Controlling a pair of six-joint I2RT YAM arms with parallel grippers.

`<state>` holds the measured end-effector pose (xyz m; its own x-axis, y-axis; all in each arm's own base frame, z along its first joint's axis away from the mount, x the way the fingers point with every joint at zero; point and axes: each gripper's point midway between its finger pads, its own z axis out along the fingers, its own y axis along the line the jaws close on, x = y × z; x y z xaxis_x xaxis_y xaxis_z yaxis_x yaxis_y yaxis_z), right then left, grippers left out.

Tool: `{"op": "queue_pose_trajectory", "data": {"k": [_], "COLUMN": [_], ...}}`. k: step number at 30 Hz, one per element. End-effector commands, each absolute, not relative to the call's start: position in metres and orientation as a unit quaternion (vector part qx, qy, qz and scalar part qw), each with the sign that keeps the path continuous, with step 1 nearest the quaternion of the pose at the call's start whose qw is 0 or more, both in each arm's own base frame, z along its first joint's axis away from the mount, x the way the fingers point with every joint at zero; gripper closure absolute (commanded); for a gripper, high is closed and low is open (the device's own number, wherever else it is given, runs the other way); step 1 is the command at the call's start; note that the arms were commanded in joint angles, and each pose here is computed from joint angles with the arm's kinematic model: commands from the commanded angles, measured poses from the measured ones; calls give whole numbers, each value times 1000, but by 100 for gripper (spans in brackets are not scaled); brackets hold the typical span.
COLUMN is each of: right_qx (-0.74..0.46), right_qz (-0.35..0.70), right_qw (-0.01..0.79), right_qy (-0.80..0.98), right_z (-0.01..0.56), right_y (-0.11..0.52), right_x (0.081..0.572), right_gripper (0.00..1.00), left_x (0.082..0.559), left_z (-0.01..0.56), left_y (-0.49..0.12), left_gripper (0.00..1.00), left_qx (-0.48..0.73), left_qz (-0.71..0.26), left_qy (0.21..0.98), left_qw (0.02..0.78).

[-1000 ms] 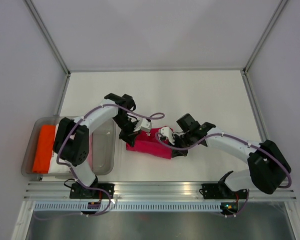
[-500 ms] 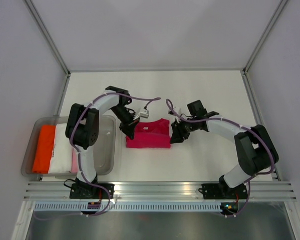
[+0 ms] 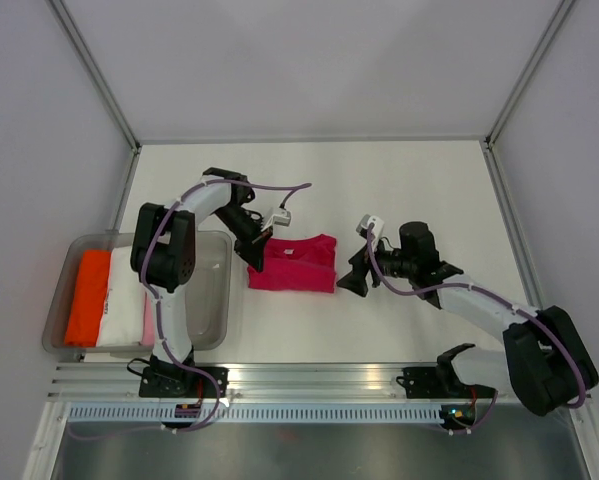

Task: Roll the t-shirts
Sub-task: Roll the tshirt

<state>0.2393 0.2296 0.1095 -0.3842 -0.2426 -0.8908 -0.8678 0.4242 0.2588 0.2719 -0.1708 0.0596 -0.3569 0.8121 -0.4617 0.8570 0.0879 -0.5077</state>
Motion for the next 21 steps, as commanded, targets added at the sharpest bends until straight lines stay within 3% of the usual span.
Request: {"op": "queue_pose_trajectory", "data": {"k": [1,2,3,9,14,15,16,21], "right_qx": [-399,-402,-405,-386,-378,-375,-371,-339], "right_qz": [356,354,355,356,370,371,371,385], "right_qw": [461,464,472,449,424,424,419,384], "right_qy": [708,705,698,723,736,737,741,768], "right_z": [112,113,116,90,76,75,70,62], "right_y": [249,254,264,273,277,278,279,281], "right_x": [262,265,267,266,262,263,264,262], "right_gripper": [12,3,2,7,35,50,57,84], "left_x": [278,278,278,278,280,280,280,278], "left_z": [67,67,67,69,70,71,70,70], "left_y": [-177,-178,-178,-176,-177,-178,-177,-176], "left_gripper": [97,97,97,97,97,97,97,97], "left_qx": [547,549,549,552,552,552,553,553], "left_qz": [-387,-387,-386,-383,-382,-383,-382,-381], "left_qy": [741,740,740,739,739,739,739,740], "left_qw": [40,41,41,43,47,47,47,44]}}
